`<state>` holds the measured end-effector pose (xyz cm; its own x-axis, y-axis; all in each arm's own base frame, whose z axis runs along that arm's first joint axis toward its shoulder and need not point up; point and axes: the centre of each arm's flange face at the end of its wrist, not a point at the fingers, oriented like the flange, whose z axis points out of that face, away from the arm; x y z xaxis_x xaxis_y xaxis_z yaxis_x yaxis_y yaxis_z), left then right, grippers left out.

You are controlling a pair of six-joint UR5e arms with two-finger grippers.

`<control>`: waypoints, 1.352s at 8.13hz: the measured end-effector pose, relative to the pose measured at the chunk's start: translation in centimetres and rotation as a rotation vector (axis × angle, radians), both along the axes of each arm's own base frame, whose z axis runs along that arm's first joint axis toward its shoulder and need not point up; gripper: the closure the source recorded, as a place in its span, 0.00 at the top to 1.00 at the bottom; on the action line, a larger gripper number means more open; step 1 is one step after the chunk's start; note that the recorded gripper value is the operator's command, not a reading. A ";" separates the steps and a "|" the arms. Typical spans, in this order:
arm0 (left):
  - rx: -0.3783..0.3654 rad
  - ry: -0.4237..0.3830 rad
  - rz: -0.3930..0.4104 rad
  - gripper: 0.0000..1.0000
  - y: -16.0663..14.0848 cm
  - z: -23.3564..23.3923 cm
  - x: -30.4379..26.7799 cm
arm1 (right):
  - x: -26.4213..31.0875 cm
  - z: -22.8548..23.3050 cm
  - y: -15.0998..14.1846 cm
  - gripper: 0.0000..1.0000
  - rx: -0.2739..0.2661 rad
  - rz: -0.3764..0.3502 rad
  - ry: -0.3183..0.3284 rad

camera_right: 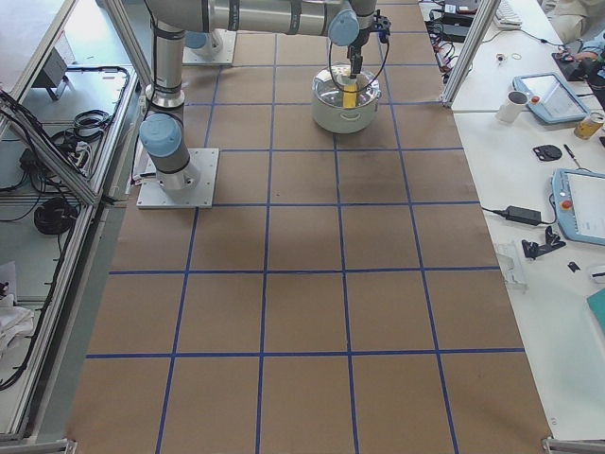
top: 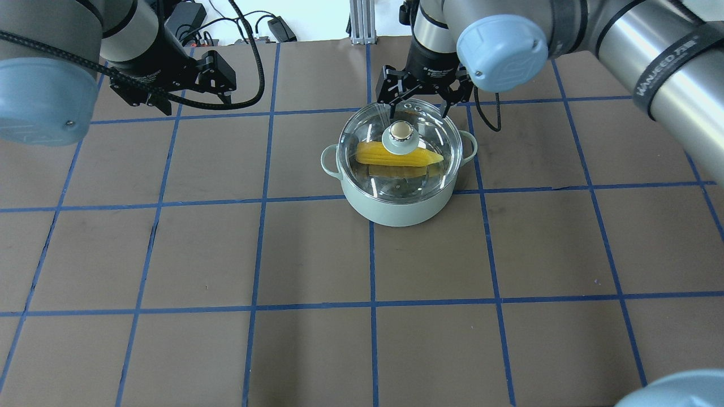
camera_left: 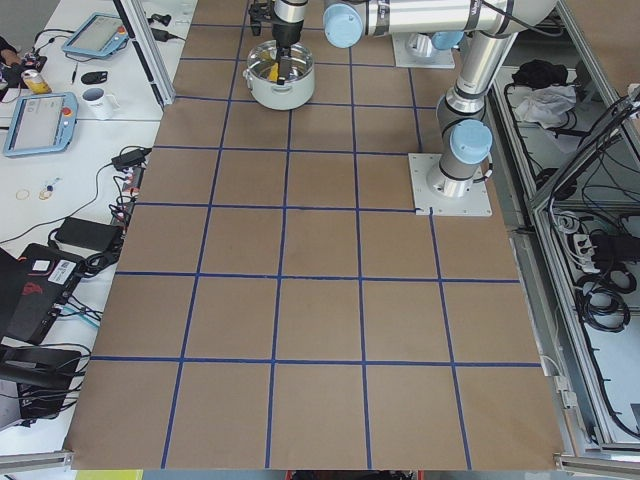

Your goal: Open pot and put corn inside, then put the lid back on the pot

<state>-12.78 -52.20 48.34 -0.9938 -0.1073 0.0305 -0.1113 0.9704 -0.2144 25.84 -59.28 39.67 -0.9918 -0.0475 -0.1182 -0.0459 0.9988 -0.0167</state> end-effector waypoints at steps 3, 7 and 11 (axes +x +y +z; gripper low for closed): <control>-0.004 -0.003 -0.002 1.00 0.3 0.4 0.0 | -9.6 7.5 2.9 1.00 0.008 0.103 0.010; 0.008 -0.004 -0.002 1.00 0.0 -0.4 0.0 | -13.6 13.2 8.2 1.00 0.002 0.101 0.071; 0.010 -0.004 -0.002 1.00 -0.2 -0.6 0.0 | -13.7 13.6 8.7 1.00 0.000 0.098 0.077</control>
<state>-12.74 -52.40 47.69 -0.9941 -0.1055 0.0251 -0.1084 0.9726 -0.2055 12.16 -50.54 53.22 -0.9886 -0.1446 -0.0419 -0.1443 0.9895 -0.0094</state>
